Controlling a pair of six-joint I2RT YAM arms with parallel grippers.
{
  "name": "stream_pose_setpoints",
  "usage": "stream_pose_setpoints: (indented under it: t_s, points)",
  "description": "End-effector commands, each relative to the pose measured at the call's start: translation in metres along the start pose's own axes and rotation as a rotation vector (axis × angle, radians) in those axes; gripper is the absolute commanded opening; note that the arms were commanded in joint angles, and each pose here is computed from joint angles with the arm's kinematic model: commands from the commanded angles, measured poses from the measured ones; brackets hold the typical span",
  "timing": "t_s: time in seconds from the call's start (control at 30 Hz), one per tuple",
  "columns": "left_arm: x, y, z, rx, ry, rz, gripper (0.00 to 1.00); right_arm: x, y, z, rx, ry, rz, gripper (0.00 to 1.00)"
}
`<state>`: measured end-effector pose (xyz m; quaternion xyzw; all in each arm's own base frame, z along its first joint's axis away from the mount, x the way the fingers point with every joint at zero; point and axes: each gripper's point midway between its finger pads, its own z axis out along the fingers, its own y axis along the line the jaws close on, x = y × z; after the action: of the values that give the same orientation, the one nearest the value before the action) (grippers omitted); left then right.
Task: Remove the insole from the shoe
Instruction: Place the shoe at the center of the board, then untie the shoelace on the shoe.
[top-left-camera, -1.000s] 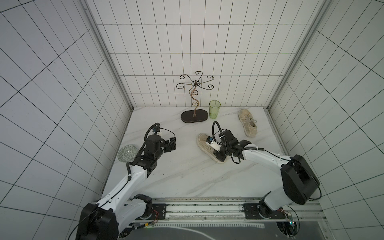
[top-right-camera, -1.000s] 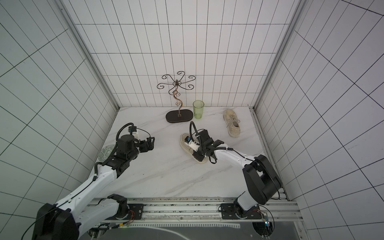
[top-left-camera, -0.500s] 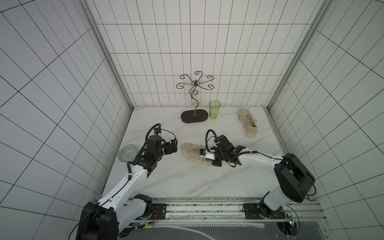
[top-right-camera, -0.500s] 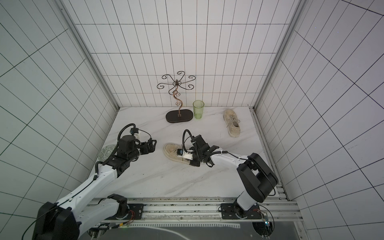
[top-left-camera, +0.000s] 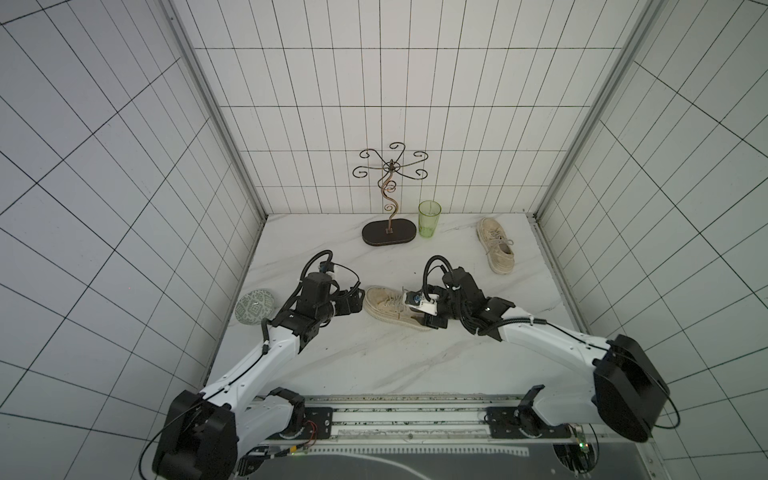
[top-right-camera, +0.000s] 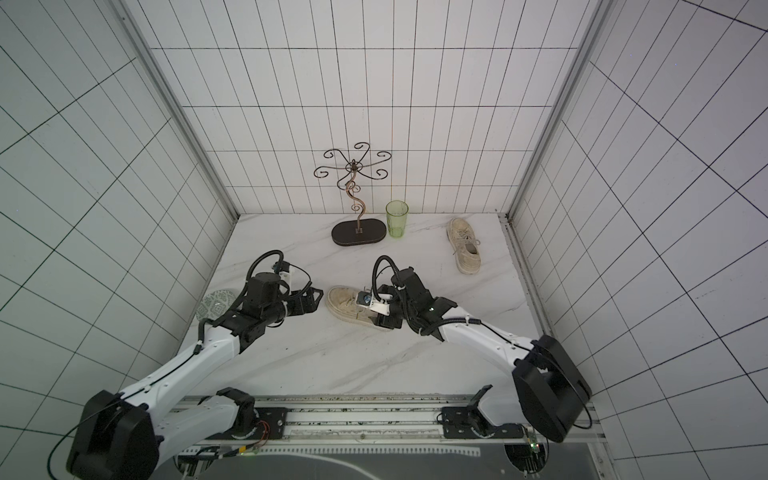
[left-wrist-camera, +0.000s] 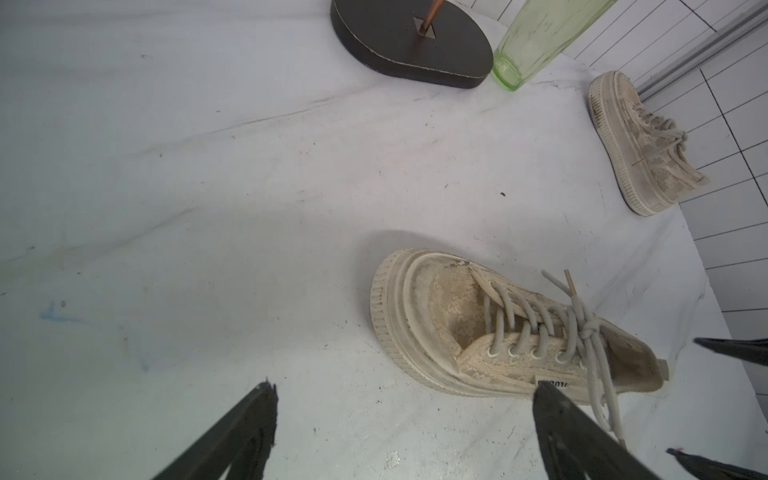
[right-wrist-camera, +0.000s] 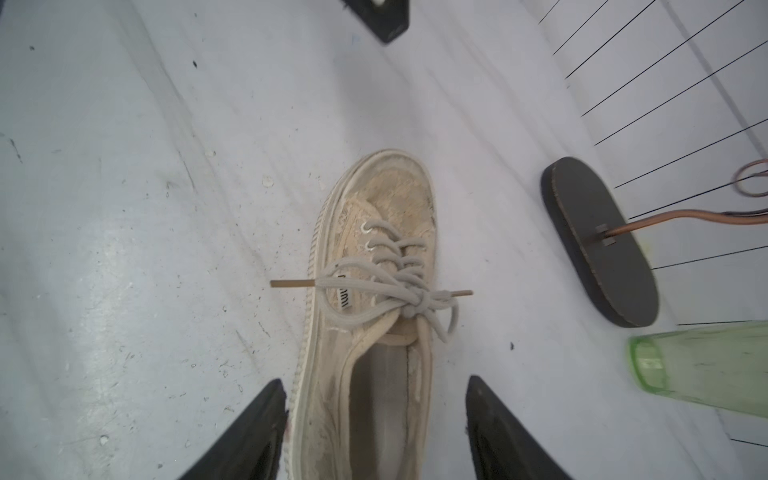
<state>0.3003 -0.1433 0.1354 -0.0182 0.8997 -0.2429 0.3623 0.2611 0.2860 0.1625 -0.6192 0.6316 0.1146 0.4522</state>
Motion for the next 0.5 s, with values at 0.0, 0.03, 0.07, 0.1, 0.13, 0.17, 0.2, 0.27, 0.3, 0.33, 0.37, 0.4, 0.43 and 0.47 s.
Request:
stream_pose_setpoints:
  t_s: [0.0, 0.03, 0.07, 0.1, 0.13, 0.17, 0.2, 0.27, 0.3, 0.33, 0.37, 0.4, 0.43, 0.47]
  points:
    - [0.006, -0.03, -0.001, 0.095, 0.045, 0.024, 0.91, 0.012, 0.008, -0.016, 0.032, 0.017, 0.102, 0.69]
    - [0.011, -0.04, -0.001, 0.126, 0.064, 0.037, 0.9, 0.013, 0.006, -0.022, 0.049, 0.017, 0.135, 0.69]
    - [0.017, -0.051, -0.001, 0.16, 0.087, 0.051, 0.89, 0.015, 0.003, -0.027, 0.067, 0.017, 0.172, 0.69]
    - [0.023, -0.061, 0.0, 0.191, 0.109, 0.064, 0.88, 0.017, -0.001, -0.03, 0.079, 0.018, 0.214, 0.68]
    - [0.029, -0.073, 0.0, 0.227, 0.132, 0.08, 0.86, 0.02, -0.006, -0.033, 0.093, 0.016, 0.268, 0.68]
    - [0.036, -0.084, 0.0, 0.26, 0.157, 0.091, 0.84, 0.024, -0.011, -0.034, 0.101, 0.015, 0.325, 0.67]
    - [0.041, -0.092, 0.0, 0.288, 0.177, 0.097, 0.83, 0.028, -0.015, -0.035, 0.104, 0.017, 0.373, 0.66]
    - [0.05, -0.107, 0.002, 0.337, 0.208, 0.101, 0.79, 0.034, -0.024, -0.034, 0.111, 0.02, 0.46, 0.64]
    - [0.053, -0.11, 0.004, 0.344, 0.217, 0.098, 0.77, 0.036, -0.026, -0.033, 0.109, 0.023, 0.485, 0.64]
    - [0.054, -0.112, 0.006, 0.346, 0.224, 0.09, 0.75, 0.038, -0.028, -0.031, 0.107, 0.027, 0.505, 0.64]
    - [0.056, -0.114, 0.008, 0.351, 0.233, 0.079, 0.73, 0.038, -0.03, -0.029, 0.106, 0.03, 0.522, 0.63]
    - [0.056, -0.115, 0.011, 0.357, 0.234, 0.067, 0.71, 0.039, -0.031, -0.028, 0.104, 0.032, 0.535, 0.63]
    - [0.055, -0.119, 0.012, 0.377, 0.235, 0.053, 0.68, 0.039, -0.032, -0.025, 0.102, 0.035, 0.548, 0.62]
    - [0.056, -0.123, 0.014, 0.4, 0.242, 0.038, 0.66, 0.04, -0.034, -0.024, 0.104, 0.038, 0.56, 0.62]
